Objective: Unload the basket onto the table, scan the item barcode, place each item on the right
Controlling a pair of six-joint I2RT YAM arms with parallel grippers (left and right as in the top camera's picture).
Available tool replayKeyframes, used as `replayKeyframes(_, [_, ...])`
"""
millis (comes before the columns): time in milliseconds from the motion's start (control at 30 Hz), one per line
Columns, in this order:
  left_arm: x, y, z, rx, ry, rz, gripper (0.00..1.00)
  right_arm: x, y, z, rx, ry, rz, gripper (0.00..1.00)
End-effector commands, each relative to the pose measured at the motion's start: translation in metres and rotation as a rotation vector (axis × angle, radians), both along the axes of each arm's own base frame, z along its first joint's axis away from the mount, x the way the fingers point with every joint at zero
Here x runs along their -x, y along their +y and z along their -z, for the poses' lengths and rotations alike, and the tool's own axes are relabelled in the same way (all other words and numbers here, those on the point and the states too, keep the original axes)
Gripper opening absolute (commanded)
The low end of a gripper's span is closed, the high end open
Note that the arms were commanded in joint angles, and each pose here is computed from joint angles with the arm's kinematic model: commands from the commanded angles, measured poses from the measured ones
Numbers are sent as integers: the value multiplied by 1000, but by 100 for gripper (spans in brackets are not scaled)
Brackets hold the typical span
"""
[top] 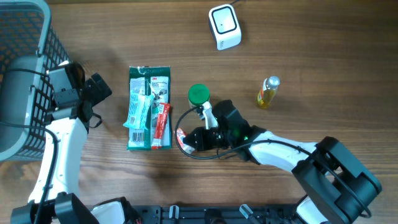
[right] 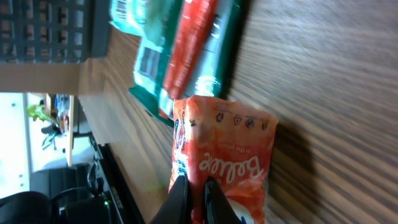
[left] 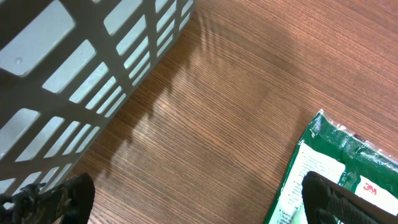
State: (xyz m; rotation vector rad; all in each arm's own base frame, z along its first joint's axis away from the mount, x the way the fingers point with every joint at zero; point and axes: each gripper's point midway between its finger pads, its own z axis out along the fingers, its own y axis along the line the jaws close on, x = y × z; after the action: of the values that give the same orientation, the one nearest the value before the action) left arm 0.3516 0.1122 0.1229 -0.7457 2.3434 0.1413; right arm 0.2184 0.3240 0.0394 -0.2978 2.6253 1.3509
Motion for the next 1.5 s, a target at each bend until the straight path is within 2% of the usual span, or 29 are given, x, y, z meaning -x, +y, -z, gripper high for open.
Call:
replayKeyframes(0, [-4,2,-11,-12,-28,9,100,-4,-13,16,52,35,111,4])
replayKeyframes(100, [-4,2,-11,-12,-28,9,100,-5,-14,18,61,36,117,12])
replayKeyframes(167, [-4,2,-11,-12,-28,9,100,-6,-16,19,71,32,126,25])
replayKeyframes(233, [-4,2,-11,-12,-28,9,100,-6,-16,19,70,31,126,33])
replayKeyframes(433, [-4,2,-11,-12,-28,9,100,-5,-11,14,43,23,101,51])
replayKeyframes(700, [-4,2,-11,-12,-28,9,100,-7,-9,7,26,-12,87,57])
replayKeyframes(800, [-4,2,-11,-12,-28,9,100,-13,-9,-9,-1,-81,73,69])
replayKeyframes(833, [-4,2,-11,-12,-28,9,100,-16,-10,-18,-15,-98,81,78])
replayKeyframes(867, [-4,2,-11,-12,-28,9,100,-22,-13,-28,-18,-115,100,81])
replayKeyframes(1033, [-4,2,-11,-12,-28,9,100,-36,-35,-64,135,-182,129,82])
replayKeyframes(1167, [-4,2,-11,-12,-28,9,100,-46,-52,-107,344,-247,81,80])
replayKeyframes(1333, [-4,2,-11,-12,-28,9,100,-54,-55,-135,413,-325,84,78])
replayKeyframes(1467, [-4,2,-11,-12,-28,9,100,-57,-58,-153,452,-377,62,82])
